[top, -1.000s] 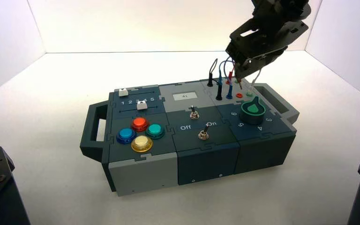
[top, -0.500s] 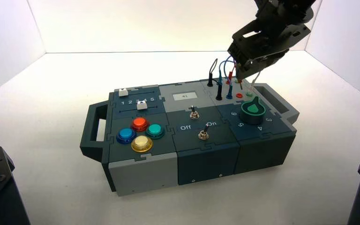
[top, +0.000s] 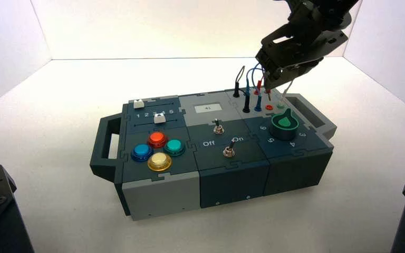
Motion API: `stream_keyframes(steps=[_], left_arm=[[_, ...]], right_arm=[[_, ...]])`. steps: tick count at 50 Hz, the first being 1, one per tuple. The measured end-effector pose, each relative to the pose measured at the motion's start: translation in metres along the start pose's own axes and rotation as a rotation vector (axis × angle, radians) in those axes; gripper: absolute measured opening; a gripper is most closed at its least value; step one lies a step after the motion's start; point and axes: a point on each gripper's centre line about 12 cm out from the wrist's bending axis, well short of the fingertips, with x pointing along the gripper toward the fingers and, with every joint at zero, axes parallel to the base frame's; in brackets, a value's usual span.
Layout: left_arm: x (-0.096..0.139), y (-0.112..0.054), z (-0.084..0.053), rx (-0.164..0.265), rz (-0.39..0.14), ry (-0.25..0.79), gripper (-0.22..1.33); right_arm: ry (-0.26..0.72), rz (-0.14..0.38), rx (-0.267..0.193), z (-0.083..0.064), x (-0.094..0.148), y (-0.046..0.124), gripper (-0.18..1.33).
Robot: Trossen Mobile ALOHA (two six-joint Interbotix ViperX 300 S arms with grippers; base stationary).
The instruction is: Insert the red wire.
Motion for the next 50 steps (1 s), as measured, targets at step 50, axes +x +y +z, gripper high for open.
stream_keyframes(steps=[50], left_arm=[[0.0011, 0.0, -0.0004, 0.0, 0.0, 0.003, -0.16]], right_arm=[[-0.007, 0.005, 0.005, -0.0024, 0.0019, -0.0007, 0.02]])
